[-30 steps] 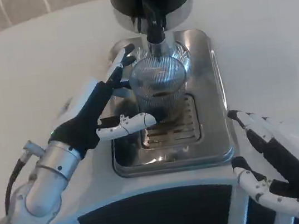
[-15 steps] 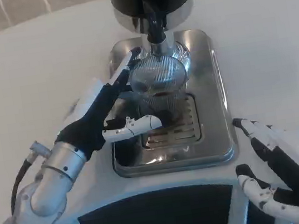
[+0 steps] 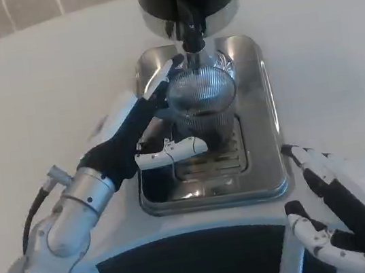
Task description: Grasp the cup under the faucet to collect the drink, then remove the cup.
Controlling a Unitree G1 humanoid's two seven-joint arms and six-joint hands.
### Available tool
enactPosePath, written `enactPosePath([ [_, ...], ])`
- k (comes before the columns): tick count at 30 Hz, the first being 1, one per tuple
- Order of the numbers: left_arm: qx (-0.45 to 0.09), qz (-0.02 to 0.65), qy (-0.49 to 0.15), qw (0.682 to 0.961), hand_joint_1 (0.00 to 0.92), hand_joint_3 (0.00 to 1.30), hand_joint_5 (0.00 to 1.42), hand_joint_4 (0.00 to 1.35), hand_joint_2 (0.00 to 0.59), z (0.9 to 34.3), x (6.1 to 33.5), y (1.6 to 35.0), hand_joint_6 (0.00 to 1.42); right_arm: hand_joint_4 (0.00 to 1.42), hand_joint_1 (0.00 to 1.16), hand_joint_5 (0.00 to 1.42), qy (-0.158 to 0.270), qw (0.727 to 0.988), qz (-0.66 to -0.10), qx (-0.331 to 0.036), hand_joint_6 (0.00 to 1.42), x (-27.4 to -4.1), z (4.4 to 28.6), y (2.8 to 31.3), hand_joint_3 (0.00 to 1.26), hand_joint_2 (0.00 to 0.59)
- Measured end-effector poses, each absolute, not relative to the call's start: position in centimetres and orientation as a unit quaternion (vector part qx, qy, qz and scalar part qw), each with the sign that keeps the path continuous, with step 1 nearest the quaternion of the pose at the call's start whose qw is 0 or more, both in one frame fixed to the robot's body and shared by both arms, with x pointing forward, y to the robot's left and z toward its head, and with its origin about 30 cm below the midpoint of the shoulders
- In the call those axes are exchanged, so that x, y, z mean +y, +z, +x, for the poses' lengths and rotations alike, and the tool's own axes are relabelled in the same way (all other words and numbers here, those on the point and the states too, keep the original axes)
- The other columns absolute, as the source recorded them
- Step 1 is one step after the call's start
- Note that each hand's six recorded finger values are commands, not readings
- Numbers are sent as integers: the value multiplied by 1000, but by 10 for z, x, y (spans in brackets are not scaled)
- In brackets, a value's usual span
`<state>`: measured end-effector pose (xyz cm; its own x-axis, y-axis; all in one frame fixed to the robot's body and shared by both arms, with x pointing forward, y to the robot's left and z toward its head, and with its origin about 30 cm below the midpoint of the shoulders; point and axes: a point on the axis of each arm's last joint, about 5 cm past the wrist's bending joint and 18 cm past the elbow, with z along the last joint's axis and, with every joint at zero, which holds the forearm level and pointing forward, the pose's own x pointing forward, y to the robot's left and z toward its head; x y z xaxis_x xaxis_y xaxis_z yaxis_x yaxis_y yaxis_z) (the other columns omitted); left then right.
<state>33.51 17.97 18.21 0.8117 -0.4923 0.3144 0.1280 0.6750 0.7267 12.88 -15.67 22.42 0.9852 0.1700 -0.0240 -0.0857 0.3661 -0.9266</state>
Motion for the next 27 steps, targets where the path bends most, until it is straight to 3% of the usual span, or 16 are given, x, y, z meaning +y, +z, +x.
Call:
enactPosePath([
  [17, -241, 368, -170, 882, 354, 0, 331, 0, 59, 343, 167, 189, 379, 0, 142, 0, 74, 827, -556, -42, 0, -157, 125, 228, 0, 586],
  [27, -247, 377, -165, 877, 351, 0, 390, 16, 59, 343, 164, 189, 481, 0, 145, 0, 66, 826, -558, -43, 0, -157, 126, 230, 0, 586],
])
